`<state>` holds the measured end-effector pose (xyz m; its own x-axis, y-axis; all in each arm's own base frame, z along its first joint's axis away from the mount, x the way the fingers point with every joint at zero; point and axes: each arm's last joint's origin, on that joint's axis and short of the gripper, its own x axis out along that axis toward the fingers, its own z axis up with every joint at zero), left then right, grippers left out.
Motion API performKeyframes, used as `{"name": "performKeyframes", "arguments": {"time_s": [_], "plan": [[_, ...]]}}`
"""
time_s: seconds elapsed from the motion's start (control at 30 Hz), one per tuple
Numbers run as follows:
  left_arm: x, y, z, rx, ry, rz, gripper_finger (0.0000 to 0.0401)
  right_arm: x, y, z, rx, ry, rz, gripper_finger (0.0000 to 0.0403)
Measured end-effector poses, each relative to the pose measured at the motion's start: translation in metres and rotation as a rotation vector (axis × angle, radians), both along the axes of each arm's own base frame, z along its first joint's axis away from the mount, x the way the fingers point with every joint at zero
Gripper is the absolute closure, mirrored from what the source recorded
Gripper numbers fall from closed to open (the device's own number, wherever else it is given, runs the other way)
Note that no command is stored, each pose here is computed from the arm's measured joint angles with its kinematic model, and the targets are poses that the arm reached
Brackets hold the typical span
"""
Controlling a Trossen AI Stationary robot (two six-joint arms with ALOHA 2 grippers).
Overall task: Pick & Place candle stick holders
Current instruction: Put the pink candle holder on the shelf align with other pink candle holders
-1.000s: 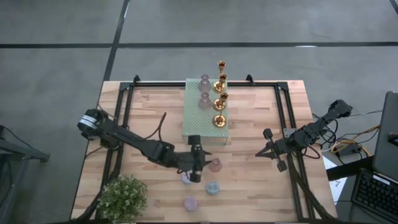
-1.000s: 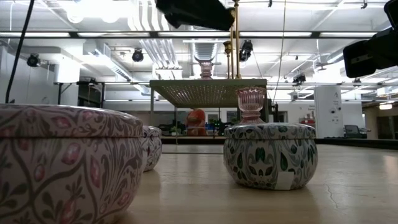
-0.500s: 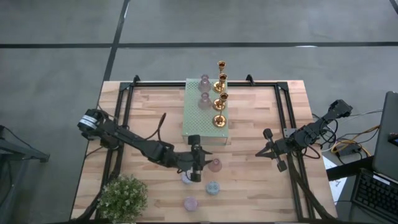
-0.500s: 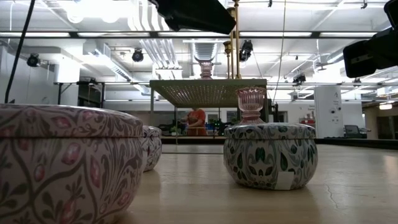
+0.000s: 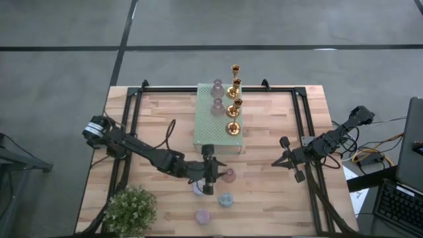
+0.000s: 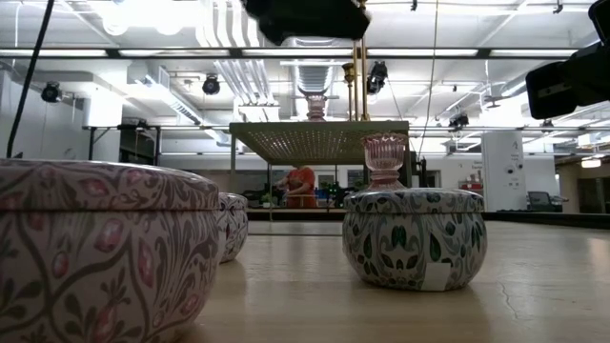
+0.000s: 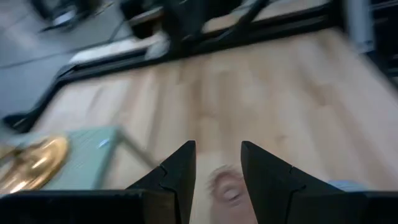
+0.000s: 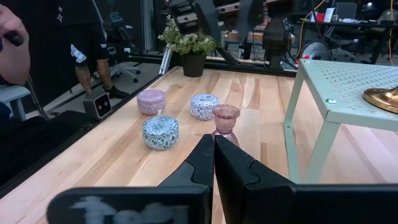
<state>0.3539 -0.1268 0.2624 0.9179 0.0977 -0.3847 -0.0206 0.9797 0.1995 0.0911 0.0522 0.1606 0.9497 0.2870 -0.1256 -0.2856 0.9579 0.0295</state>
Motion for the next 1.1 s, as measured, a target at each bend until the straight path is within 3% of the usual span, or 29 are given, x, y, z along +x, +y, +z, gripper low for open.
{"name": "performKeyframes", "arguments": {"time_s": [0.2, 0.43, 0.8, 1.1], "plan": [[0.011, -0.011, -0.007, -0.029, -0.034, -0.166, 0.0270, 0.000, 0.000, 0.000, 0.000, 0.001, 0.000, 0.0394], [0.021, -0.007, -0.012, 0.017, 0.051, -0.150, 0.0270, 0.000, 0.000, 0.000, 0.000, 0.000, 0.000, 0.0394], [0.037, 0.001, -0.048, 0.057, 0.198, -0.126, 0.0270, 0.000, 0.000, 0.000, -0.003, 0.004, 0.001, 0.0394], [0.035, 0.008, -0.059, 0.073, 0.295, -0.095, 0.0270, 0.000, 0.000, -0.001, -0.006, 0.008, 0.000, 0.0394]]}}
